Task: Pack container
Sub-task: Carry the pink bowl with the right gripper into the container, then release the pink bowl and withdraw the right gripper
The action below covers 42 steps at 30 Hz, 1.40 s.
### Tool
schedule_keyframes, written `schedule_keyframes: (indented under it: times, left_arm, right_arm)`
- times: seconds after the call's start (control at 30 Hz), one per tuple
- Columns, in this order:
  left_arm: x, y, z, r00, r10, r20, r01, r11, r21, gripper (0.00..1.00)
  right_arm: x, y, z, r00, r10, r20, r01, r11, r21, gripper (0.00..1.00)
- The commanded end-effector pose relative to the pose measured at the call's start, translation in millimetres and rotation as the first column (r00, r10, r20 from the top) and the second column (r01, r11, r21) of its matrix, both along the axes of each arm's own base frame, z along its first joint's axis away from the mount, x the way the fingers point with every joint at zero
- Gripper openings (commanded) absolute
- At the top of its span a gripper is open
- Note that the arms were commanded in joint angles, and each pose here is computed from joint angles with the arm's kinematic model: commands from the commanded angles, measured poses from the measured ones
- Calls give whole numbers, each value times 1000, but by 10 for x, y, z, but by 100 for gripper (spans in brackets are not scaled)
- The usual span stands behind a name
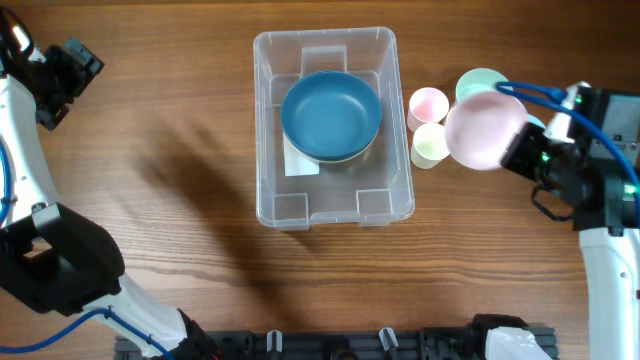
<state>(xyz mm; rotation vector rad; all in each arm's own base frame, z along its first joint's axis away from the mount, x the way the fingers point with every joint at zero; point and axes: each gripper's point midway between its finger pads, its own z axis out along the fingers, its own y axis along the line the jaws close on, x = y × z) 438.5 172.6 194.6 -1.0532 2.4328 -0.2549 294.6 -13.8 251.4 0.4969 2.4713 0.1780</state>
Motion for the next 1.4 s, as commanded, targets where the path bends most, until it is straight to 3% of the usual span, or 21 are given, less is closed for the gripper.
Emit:
schedule_keyframes:
  times: [0.0, 0.17, 0.43, 0.73, 1.37]
  left_arm:
    - [5, 19, 204, 999, 11, 45, -12, 1000, 20, 100]
    - [5, 19, 204, 999, 10, 46, -11, 1000, 19, 100]
    - [5, 19, 204, 999, 10, 46, -11, 1000, 19, 100]
    - [5, 19, 204, 999, 11, 45, -12, 1000, 20, 100]
    - [5, 19, 204, 999, 10, 46, -11, 1000, 19, 100]
  right_arm:
    - [173, 593, 157, 976, 209, 63, -211, 977, 25, 4]
    - [277, 1470, -36, 893, 449, 44, -450, 893, 26, 4]
    - [71, 2328, -694, 748, 649, -135, -650, 758, 45, 4]
    - [140, 2498, -777, 724, 680, -117, -681, 731, 34, 4]
    - [204, 2583, -1495, 689, 667, -283, -676, 732, 78, 4]
